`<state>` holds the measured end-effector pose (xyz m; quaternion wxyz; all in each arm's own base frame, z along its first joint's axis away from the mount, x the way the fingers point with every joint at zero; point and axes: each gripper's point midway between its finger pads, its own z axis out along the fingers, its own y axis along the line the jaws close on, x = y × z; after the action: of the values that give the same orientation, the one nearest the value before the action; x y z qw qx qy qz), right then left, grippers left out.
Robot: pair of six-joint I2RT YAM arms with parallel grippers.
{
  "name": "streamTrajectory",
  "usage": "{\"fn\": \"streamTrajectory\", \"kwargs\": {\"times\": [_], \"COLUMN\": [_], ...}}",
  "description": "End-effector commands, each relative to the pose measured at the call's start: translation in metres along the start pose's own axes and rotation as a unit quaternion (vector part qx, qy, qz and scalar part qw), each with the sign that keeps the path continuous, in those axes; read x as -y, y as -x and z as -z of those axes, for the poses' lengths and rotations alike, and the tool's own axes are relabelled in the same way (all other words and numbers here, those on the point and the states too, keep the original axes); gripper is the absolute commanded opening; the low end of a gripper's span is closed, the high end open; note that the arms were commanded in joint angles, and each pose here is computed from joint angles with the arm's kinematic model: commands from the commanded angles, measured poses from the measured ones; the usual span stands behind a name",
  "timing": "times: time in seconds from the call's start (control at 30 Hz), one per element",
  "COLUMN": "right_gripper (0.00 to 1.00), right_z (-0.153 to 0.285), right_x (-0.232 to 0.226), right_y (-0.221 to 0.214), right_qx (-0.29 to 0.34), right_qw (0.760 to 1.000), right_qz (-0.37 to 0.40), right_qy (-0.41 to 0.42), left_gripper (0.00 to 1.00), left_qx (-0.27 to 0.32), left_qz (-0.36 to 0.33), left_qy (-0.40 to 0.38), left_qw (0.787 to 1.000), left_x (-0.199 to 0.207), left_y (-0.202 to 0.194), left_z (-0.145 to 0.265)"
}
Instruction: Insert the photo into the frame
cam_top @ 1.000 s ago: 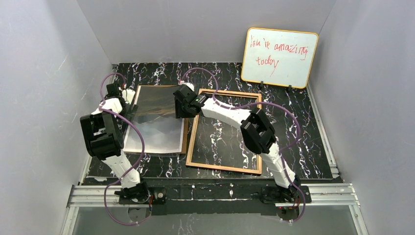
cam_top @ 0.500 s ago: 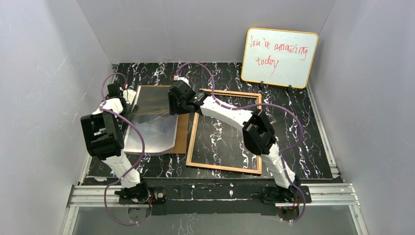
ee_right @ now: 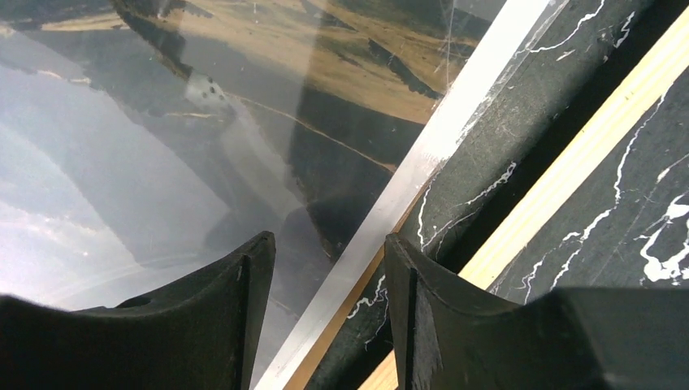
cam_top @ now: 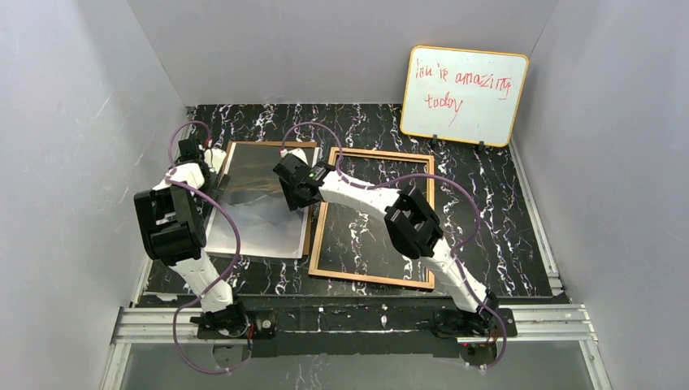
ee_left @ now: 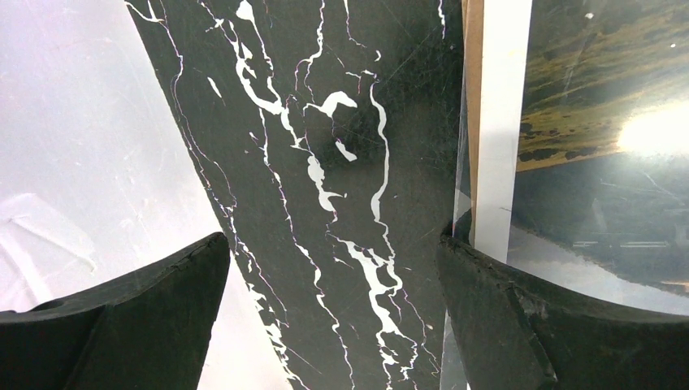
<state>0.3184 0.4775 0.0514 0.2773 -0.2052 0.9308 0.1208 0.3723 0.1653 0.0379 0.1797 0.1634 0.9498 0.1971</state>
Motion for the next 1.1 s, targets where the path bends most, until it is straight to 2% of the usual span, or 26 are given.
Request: {"fn": "streamTrajectory", "kwargs": {"times": [0.0, 0.23, 0.57, 0.87, 0.97, 1.07], "right_gripper": [0.60, 0.63, 0.74, 0.77, 0.79, 0.81], "right_z": [0.026, 0.031, 0.034, 0.042, 0.049, 0.065], "right_x": [-0.049, -0.059, -0.068, -0.070, -0.075, -0.084], "right_y": [0.040, 0.043, 0.041, 0.041, 0.043, 0.048], "right_qx": [0.076, 0.092, 0.101, 0.105, 0.114, 0.135], "right_qw": [0.995, 0.993, 0.990, 0.990, 0.988, 0.982], "right_qz": [0.019, 0.046, 0.087, 0.082, 0.077, 0.063], "right_qy": [0.056, 0.053, 0.043, 0.048, 0.067, 0.119], "left_gripper": [0.98, 0.98, 0.98, 0.98, 0.98, 0.98], "left_qx": [-0.068, -0.072, -0.073, -0.075, -0.074, -0.075], "left_qz": [-0.018, -0.019, -0.019, -0.020, -0.020, -0.021], "left_qy": [-0.109, -0.112, -0.115, -0.115, -0.114, -0.113], "left_qw": [0.992, 0.991, 0.990, 0.990, 0.991, 0.991], "left_x": [0.064, 0.066, 0.068, 0.068, 0.067, 0.067], "left_y": [-0.043, -0.045, -0.046, -0.047, -0.046, -0.046], "left_z": [-0.013, -0.014, -0.014, -0.015, -0.015, -0.015]}}
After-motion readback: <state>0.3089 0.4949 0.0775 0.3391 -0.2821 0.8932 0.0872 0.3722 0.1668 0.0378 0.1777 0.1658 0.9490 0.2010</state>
